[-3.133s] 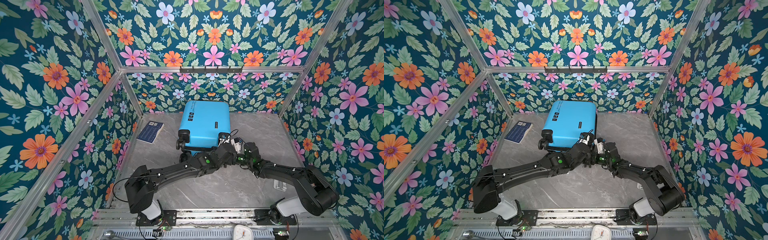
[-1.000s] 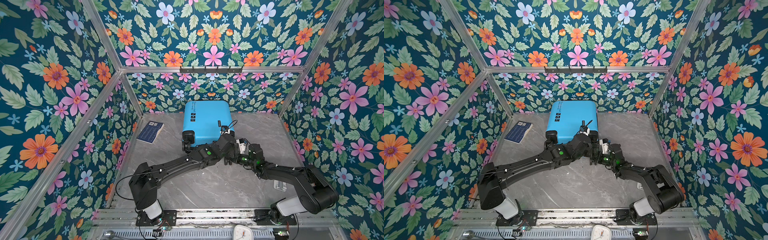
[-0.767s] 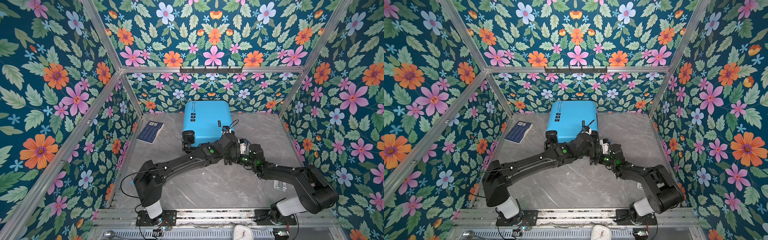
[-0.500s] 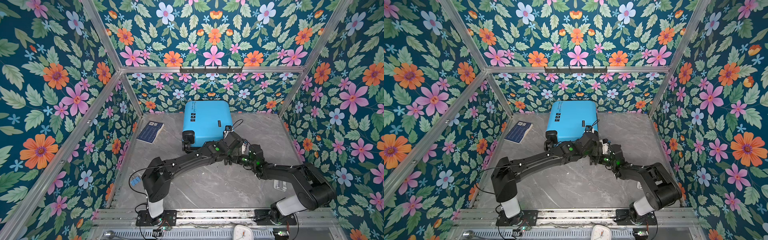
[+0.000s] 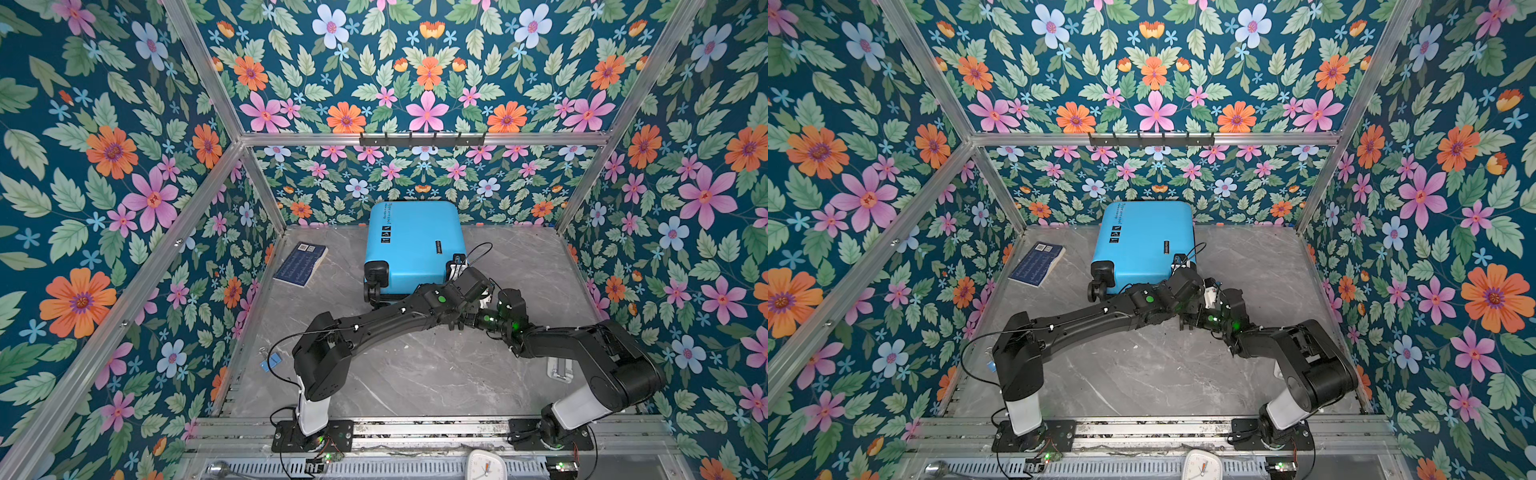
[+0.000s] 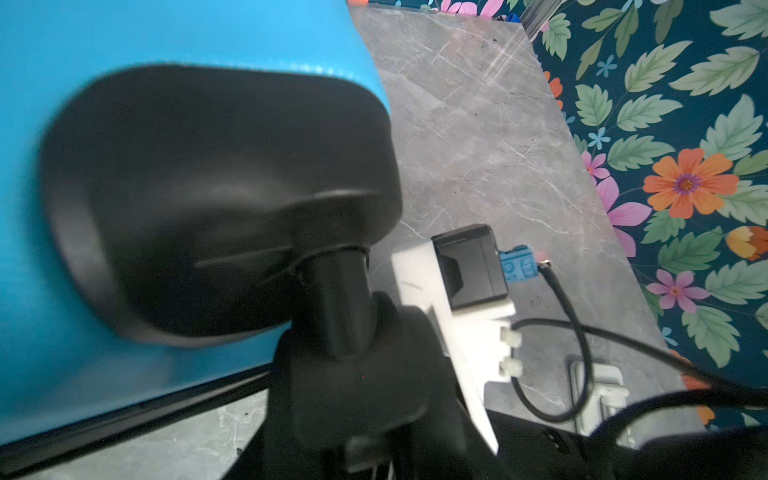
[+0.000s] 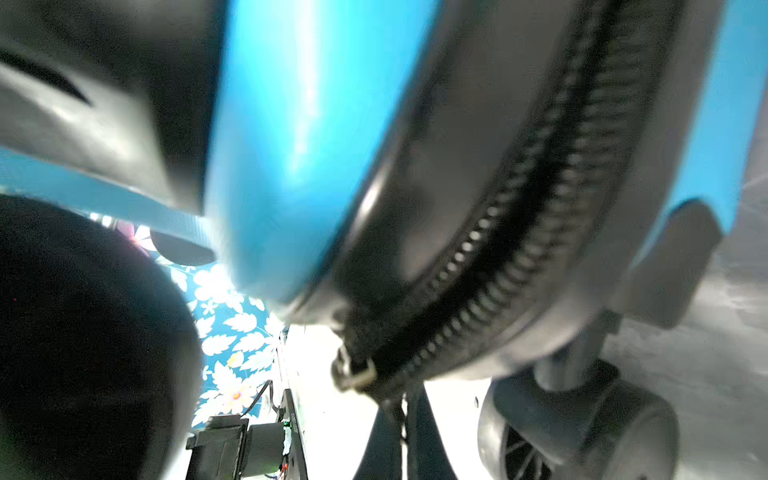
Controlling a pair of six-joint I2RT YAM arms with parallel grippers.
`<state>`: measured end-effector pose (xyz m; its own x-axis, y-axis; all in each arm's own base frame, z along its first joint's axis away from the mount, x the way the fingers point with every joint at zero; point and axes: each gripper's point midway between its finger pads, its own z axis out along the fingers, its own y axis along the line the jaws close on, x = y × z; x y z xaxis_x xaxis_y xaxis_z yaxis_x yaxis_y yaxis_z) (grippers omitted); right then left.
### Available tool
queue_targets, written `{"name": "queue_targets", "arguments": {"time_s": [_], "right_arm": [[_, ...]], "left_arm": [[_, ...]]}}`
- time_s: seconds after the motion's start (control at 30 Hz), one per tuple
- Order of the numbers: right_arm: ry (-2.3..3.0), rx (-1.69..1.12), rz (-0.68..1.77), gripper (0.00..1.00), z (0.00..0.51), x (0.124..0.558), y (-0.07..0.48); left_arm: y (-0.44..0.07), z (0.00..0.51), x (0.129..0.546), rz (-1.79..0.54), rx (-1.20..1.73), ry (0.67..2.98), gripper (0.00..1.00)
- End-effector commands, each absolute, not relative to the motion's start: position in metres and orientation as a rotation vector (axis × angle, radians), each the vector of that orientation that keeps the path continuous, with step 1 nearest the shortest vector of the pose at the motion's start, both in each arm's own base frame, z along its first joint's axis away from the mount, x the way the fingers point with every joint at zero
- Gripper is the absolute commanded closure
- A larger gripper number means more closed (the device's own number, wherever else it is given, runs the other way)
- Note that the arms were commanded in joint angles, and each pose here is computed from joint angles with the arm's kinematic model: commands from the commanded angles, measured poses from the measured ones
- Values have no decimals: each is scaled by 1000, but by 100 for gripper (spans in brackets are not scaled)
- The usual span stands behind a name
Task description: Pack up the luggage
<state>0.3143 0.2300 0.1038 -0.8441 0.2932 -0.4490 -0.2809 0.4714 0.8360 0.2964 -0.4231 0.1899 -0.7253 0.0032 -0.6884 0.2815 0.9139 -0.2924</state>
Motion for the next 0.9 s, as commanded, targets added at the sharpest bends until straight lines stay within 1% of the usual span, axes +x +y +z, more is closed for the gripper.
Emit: {"name": "queue_targets", "arguments": {"time_s": [0.0,0.1,0.23,0.37,0.4,0.43,0.5,0.73,0.87], "right_arm": [[2209,71,1357,100,99,316,225],[2197,64,1368,100,106,315,225],[2194,61,1366,100,112,312,224],[2197,59,1362,100,113,310,223],[2197,59,1362,94,113,309,223],[2201,60,1362,86,112,309,223],[2197,62,1367,78,112,310,224],[2172,66,1405,60,116,313,227],[2147,60,1430,52,121,315,229]], "left_arm": [[-411,192,301,-418,229,2318,67],[-409,195,300,-417,235,2309,78],[-408,198,300,-420,247,2295,100],[-407,201,299,-428,260,2288,100],[-407,200,299,-428,264,2289,100],[-408,201,298,-432,267,2289,100],[-408,200,298,-434,268,2291,100],[-408,201,296,-450,269,2289,100],[-409,201,295,-457,272,2292,100]]}}
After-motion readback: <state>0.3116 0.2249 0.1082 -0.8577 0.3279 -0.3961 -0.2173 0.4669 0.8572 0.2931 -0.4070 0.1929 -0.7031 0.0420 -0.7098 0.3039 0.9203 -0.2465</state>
